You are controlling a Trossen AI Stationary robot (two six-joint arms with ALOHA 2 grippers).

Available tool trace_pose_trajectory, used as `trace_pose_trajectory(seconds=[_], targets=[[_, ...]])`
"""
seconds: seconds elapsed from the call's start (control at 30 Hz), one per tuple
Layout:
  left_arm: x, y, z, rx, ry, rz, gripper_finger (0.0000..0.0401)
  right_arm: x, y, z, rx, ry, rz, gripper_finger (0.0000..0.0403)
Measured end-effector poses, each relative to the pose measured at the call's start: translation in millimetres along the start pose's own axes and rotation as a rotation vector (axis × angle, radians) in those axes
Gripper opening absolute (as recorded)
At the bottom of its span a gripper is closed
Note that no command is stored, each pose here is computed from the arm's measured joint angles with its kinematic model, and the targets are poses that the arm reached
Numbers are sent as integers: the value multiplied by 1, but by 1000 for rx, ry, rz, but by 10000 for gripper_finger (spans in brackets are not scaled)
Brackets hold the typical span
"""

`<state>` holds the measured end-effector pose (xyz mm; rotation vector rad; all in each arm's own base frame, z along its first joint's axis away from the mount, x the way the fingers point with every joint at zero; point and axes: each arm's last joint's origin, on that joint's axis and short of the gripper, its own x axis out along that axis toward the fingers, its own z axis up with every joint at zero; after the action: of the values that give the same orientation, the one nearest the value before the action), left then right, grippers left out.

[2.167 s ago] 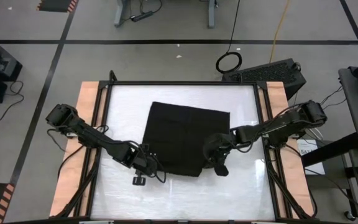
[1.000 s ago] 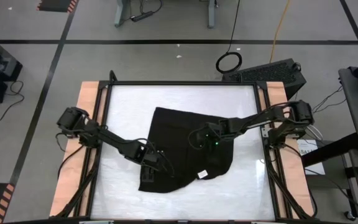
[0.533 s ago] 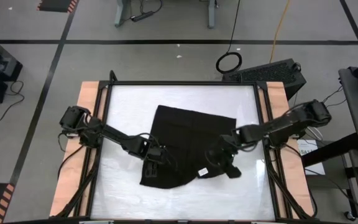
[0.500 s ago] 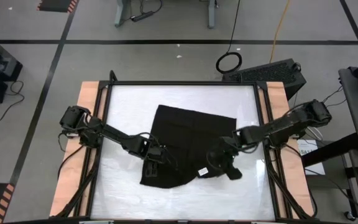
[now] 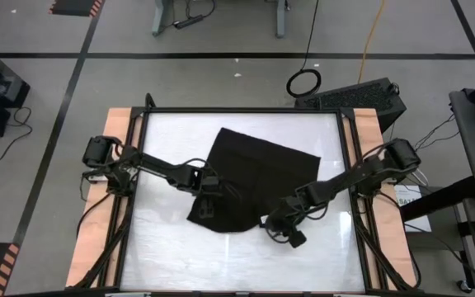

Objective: Roll towel into tight, uniform cylinder
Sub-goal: Fold the black towel

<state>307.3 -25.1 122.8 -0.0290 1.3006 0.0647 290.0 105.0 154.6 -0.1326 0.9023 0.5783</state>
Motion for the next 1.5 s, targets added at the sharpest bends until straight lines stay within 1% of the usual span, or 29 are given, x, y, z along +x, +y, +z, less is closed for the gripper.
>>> trace_pose_trajectory(seconds=[0.17,0.27,0.4,0.53,0.63,0.7,0.83,0.9,1.03,1.1,1.13,1.2,1.27,1.33,1.37,1.5], targets=[[1,11,1,-21,-1,8,184,19,-14,-13,10,95,-151,125],[1,13,2,-7,-1,9,184,26,-17,-16,20,108,-146,125],[1,17,1,-1,8,11,184,31,-16,-16,64,83,-33,113],[1,27,1,-3,16,24,184,31,-6,-16,121,81,142,92],[1,38,0,-1,30,67,184,31,3,-18,152,98,281,80],[1,46,0,-7,32,95,184,30,9,-17,162,98,341,75],[1,61,0,-49,34,118,184,19,21,-8,132,57,362,69],[1,68,0,-38,35,132,184,13,28,-3,116,34,376,68],[0,76,0,6,41,134,184,-9,34,9,125,-34,382,68],[-4,81,1,27,54,149,184,-23,36,13,125,-63,359,68],[-7,82,3,41,55,157,184,-31,37,15,126,-73,323,68],[-16,84,8,70,47,168,184,-44,36,14,132,-71,202,68],[-26,85,12,92,47,173,185,-54,33,11,137,-50,57,68],[-40,86,22,105,-1,184,187,-60,28,5,154,-6,-59,68],[-49,86,26,107,-28,189,189,-62,25,2,166,18,-92,68],[-66,82,26,100,-7,180,203,-65,14,-8,220,112,-132,69]])
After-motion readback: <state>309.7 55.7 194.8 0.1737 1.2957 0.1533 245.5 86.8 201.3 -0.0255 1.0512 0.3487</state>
